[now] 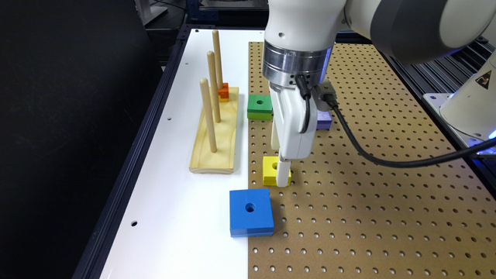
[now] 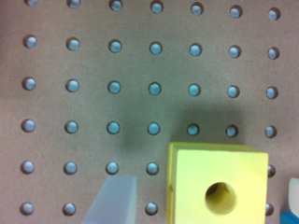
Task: Pick up yellow block.
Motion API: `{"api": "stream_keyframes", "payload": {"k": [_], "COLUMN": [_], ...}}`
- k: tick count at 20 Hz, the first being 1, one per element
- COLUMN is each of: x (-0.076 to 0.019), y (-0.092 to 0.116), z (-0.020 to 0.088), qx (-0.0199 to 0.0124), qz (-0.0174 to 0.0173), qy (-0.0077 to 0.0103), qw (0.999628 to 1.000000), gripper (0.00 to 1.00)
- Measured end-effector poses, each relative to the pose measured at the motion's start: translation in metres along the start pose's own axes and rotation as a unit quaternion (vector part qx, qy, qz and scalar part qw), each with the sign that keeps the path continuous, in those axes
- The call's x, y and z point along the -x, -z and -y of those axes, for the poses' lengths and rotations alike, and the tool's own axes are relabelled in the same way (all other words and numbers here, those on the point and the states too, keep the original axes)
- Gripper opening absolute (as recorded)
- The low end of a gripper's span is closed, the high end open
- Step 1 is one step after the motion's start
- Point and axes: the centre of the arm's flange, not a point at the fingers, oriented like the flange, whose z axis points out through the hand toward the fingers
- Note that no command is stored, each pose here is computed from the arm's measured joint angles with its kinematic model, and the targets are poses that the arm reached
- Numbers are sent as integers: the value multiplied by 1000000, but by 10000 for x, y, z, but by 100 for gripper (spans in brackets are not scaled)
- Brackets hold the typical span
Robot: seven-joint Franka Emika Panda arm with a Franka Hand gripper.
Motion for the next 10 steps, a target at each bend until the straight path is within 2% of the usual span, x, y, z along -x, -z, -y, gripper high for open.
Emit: {"api": "stream_keyframes", "payload": {"k": [2,5,7,10], "x": [10,7,-6,-10], "y": [-82,-237,-246,-251], "z": [-14,-33,-17,-13], "qx": [2811,1084,-930,-1267], "qz": [3901,7050,6444,6545], "qy": [-242,-1661,-1932,-2106], "qw": [999988,999973,999977,999976], "gripper": [100,100,100,100]}}
